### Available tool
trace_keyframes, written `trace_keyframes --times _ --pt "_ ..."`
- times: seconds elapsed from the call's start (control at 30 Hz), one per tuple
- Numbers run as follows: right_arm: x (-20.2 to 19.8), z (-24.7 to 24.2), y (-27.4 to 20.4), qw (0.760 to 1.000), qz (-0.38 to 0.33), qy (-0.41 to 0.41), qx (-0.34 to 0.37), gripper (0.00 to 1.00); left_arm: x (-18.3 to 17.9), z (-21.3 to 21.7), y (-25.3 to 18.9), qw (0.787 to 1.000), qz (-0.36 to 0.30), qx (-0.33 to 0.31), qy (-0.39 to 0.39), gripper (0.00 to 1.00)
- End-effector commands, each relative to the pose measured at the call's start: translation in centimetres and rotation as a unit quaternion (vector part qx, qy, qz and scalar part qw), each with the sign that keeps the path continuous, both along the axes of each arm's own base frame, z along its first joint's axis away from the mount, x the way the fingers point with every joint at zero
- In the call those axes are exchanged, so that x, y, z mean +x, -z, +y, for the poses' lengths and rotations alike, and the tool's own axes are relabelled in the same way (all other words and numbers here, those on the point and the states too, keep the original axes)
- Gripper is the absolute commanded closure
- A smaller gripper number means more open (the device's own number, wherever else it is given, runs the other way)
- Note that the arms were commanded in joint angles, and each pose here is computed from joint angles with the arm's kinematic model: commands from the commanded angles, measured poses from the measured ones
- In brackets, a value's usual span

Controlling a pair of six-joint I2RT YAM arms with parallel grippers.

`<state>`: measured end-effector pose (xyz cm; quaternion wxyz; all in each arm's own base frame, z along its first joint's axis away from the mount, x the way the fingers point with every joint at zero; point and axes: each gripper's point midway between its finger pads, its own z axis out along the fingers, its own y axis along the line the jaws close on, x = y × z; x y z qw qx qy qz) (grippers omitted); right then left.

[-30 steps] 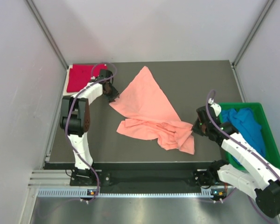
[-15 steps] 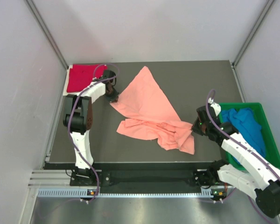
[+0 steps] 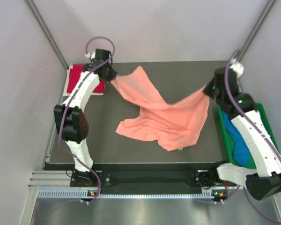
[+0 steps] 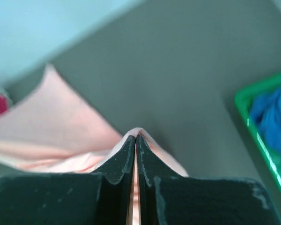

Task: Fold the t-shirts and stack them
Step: Flatten the tshirt out

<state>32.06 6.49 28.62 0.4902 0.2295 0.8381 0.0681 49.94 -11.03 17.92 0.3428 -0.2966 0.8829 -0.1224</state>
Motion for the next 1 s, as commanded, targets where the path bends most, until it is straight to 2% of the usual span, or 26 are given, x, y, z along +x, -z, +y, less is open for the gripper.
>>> trace_keyframes --times 0.0,0.1,0.17,0.23,0.27,0.33,0.37,0.43,0.47,0.5,0.53,0.57,0.67,0.7,0.8,0.9,0.97 --pt "0.6 -3.6 -10.6 0.992 -0.107 0.032 -0.049 1.0 -1.9 2.9 -15.3 0.986 -0.159 0.021 -0.034 1.0" --pt "-0.6 -5.5 -15.9 0.985 -0.154 0.054 -0.058 1.0 -4.0 4.0 -19.6 0.977 -0.205 0.028 -0.047 1.0" --pt "-2.1 -6.7 -17.7 0.981 -0.167 0.075 -0.063 1.0 -4.9 4.3 -20.3 0.977 -0.209 0.032 -0.042 1.0" --pt "-3.6 -7.5 -17.6 0.981 -0.161 0.089 -0.067 1.0 -6.0 3.8 -19.8 0.98 -0.196 0.03 -0.019 1.0" --pt "-4.2 -7.9 -16.0 0.984 -0.136 0.092 -0.076 1.0 -6.4 3.7 -19.3 0.981 -0.191 0.031 -0.011 1.0" --pt "-6.1 -8.1 -14.6 0.985 -0.127 0.091 -0.069 1.0 -7.9 3.8 -16.7 0.986 -0.164 0.04 0.0 1.0" --pt "-6.3 -7.9 -11.4 0.99 -0.093 0.086 -0.068 1.0 -9.3 4.1 -14.2 0.989 -0.139 0.046 0.003 1.0" --pt "-8.3 -7.8 -9.2 0.992 -0.088 0.078 -0.051 1.0 -10.2 4.1 -11.8 0.991 -0.127 0.047 0.011 1.0" --pt "-8.6 -7.3 -5.4 0.995 -0.049 0.067 -0.049 1.0 -10.8 4.1 -10.3 0.992 -0.114 0.048 0.013 1.0" --pt "-9.1 -7.1 -4.0 0.996 -0.039 0.067 -0.037 1.0 -12.1 4.1 -7.2 0.995 -0.085 0.048 0.02 1.0" --pt "-10.2 -7.1 -3.1 0.997 -0.042 0.065 -0.027 1.0 -12.6 3.8 -5.5 0.996 -0.072 0.04 0.028 1.0" --pt "-10.7 -6.9 0.0 0.998 -0.006 0.059 -0.028 1.0 -13.5 2.8 -2.4 0.998 -0.046 0.02 0.049 1.0" --pt "-12.1 -6.5 3.5 0.998 0.023 0.059 -0.008 1.0 -14.6 2.1 2.2 0.998 -0.004 0.007 0.061 1.0" --pt "-12.4 -6.3 4.0 0.998 0.026 0.057 0.0 1.0 -15.7 2.2 5.4 0.997 0.034 0.009 0.063 1.0" --pt "-12.7 -6.3 5.0 0.998 0.033 0.057 0.003 1.0 -16.4 2.4 9.6 0.993 0.093 0.02 0.067 1.0" --pt "-12.8 -6.0 5.0 0.998 0.034 0.053 0.008 1.0 -15.3 2.0 11.1 0.989 0.121 0.02 0.076 1.0" --pt "-12.9 -5.8 4.8 0.998 0.03 0.048 0.014 1.0 -13.5 1.7 10.4 0.991 0.11 0.023 0.075 1.0"
